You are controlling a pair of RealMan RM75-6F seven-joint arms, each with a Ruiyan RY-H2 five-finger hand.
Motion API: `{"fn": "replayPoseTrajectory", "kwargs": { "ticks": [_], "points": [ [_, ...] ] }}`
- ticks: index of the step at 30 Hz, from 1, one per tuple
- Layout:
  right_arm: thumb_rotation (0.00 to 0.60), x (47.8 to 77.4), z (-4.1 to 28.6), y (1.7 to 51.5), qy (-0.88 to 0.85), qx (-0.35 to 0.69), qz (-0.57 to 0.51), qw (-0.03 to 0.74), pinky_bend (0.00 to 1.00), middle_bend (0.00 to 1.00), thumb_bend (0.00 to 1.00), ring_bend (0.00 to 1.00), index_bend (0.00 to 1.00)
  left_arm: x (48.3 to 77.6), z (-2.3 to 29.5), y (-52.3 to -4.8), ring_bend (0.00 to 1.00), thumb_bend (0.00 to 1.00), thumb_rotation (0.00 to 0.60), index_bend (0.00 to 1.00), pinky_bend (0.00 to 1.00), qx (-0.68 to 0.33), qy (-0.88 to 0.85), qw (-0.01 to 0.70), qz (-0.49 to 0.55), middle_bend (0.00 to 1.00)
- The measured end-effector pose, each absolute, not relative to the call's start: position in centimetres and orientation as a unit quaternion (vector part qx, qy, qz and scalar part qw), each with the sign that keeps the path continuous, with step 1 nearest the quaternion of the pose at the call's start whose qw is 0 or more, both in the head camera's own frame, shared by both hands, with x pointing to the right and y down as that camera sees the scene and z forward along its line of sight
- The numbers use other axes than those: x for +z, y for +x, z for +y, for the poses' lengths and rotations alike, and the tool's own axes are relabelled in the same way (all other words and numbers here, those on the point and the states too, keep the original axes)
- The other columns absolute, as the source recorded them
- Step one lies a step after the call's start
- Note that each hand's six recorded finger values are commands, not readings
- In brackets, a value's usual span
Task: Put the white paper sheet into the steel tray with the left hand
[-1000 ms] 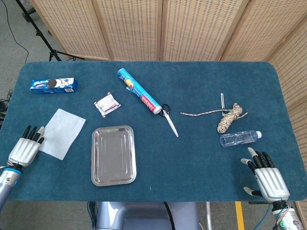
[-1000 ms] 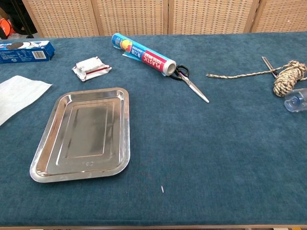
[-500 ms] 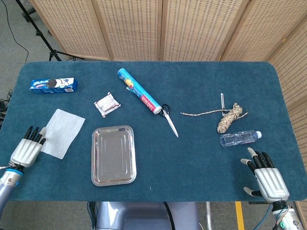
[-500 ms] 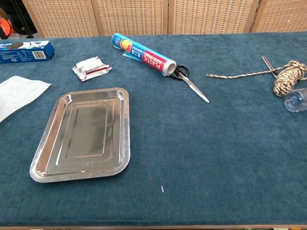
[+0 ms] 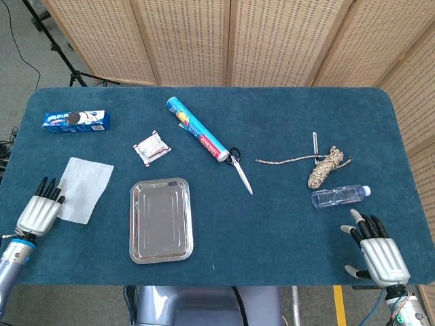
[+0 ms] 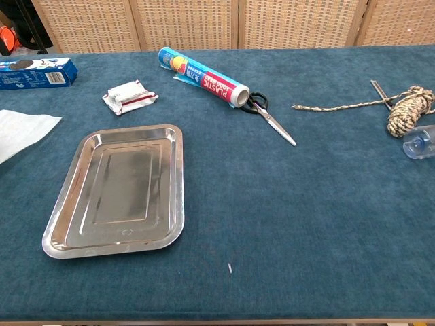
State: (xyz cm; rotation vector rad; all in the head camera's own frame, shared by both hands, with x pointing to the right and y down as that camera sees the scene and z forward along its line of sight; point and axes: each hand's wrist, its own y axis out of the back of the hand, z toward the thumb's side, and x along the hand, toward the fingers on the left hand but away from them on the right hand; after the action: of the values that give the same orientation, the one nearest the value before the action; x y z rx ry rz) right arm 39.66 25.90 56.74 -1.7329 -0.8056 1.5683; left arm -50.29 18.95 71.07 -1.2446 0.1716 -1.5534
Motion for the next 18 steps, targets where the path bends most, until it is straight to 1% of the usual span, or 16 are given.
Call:
{"fn": "replayPoseTrajectory", "kwargs": {
  "ticks": [11,14,18],
  "points": [
    [0.600,56.8,25.9,39.6,-0.663,0.599,-0.307,0.328,0.00,0.00,0.00,0.00,0.23,71.0,18.9,-50.1,0.00,0.48,0.600,0.43,0.00,-0.650,-0.518,0.550,0.078,0.00],
    [0.600,56.8,25.9,39.6,-0.663,0.600,-0.307,0.328,0.00,0.00,0.00,0.00,0.23,70.6,18.5,-49.9,0.00,0.48,0.600,0.46,0.00,-0.646,-0.516,0.555,0.089,0.00],
    [0.600,56.7,25.9,39.7,-0.663,0.599,-0.307,0.328,0.00,0.00,0.00,0.00,0.23,70.0,17.9,-49.5,0.00,0.49,0.600,0.53,0.00,-0.639,-0.513,0.564,0.102,0.02]
  ]
}}
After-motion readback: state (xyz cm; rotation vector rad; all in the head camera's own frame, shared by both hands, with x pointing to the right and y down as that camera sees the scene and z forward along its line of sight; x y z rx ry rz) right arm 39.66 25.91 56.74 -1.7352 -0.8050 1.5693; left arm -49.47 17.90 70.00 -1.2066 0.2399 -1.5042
